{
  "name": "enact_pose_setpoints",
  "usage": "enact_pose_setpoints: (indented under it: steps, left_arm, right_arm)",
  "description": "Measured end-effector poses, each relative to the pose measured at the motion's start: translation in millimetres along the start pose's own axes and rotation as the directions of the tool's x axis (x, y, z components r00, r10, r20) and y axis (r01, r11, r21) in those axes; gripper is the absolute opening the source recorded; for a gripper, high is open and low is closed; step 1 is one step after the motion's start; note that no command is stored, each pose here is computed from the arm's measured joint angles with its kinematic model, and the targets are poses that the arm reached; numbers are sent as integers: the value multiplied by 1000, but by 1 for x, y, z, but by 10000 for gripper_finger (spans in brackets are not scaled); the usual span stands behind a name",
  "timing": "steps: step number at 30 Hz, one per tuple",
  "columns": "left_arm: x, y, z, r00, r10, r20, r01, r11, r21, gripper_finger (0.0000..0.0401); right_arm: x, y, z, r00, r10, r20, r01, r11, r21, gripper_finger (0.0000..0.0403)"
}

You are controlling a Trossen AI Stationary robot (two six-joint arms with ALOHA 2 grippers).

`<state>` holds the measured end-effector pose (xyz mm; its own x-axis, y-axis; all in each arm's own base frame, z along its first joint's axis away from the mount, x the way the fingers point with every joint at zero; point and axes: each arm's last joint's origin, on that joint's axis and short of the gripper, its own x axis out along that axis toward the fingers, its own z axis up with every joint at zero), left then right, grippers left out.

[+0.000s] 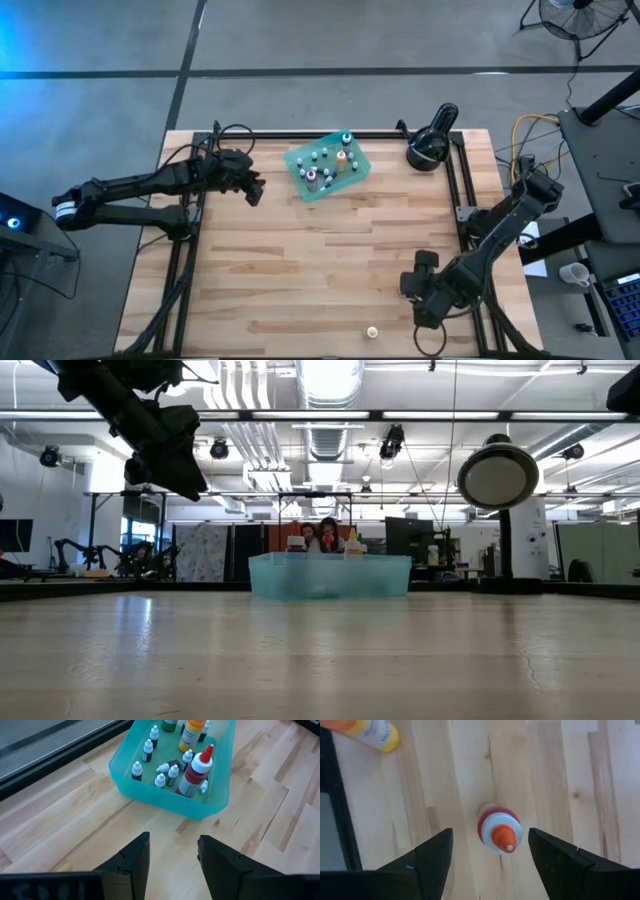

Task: Pick & Place food coloring
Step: Put the yellow big food coloring into the green bin

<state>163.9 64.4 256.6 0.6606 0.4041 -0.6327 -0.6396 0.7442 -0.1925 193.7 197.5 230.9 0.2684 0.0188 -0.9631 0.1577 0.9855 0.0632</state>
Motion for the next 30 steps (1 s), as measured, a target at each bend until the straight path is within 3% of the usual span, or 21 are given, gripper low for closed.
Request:
enact_pose_setpoints:
  steps: [16,30]
  left_arm:
    - [0,0,0,1000,0,0,0,1000,-16,140]
    - [0,0,0,1000,0,0,0,1000,-17,140]
  right_arm:
    - [13,-9,4,999,-42,-22,42,999,31,209]
    - [13,-9,5,998,-11,-59,12,1000,14,108]
